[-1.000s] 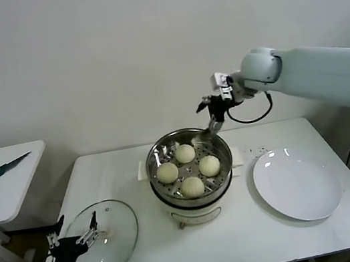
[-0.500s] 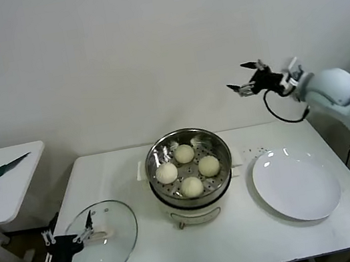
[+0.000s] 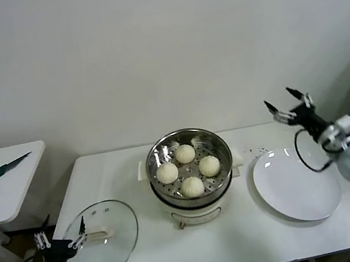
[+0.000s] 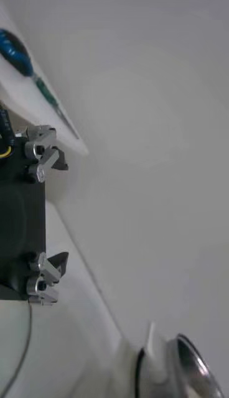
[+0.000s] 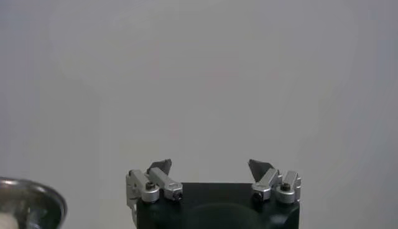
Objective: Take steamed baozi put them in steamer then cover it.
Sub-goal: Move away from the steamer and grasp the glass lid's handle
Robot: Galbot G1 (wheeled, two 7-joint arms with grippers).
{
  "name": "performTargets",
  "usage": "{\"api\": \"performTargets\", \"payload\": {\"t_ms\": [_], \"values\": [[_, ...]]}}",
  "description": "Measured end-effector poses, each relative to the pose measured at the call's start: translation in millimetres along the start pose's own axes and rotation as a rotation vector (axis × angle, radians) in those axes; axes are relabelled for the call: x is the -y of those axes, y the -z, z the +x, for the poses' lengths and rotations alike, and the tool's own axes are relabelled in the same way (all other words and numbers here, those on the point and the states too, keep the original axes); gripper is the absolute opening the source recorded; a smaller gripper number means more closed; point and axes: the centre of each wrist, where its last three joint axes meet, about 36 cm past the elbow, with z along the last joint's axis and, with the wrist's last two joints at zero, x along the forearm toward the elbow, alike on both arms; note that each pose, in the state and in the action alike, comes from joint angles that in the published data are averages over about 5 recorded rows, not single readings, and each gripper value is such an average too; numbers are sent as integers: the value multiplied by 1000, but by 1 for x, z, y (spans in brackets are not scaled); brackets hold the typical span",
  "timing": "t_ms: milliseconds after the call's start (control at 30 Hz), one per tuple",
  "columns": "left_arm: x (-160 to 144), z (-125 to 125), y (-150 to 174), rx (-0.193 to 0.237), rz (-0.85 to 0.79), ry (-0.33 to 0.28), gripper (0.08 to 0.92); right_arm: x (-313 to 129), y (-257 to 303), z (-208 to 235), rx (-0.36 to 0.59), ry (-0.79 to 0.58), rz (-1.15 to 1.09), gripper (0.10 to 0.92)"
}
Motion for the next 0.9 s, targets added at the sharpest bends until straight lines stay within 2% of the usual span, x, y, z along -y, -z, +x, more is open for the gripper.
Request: {"api": "performTargets", "payload": {"t_ms": [200,333,667,900], "values": [[-7,4,-10,8,-135,32,823,-24,-61,80,-34,-106,-64,823],[-12,6,-18,21,-294,78,823,-39,-83,113,-29,-164,-85,823],[4,15,-52,53,-782,168,823,-75,-117,152,-15,-260,-112,823],[32,19,-83,69,-955,173,823,-91,-131,166,-21,-293,-122,823]]}}
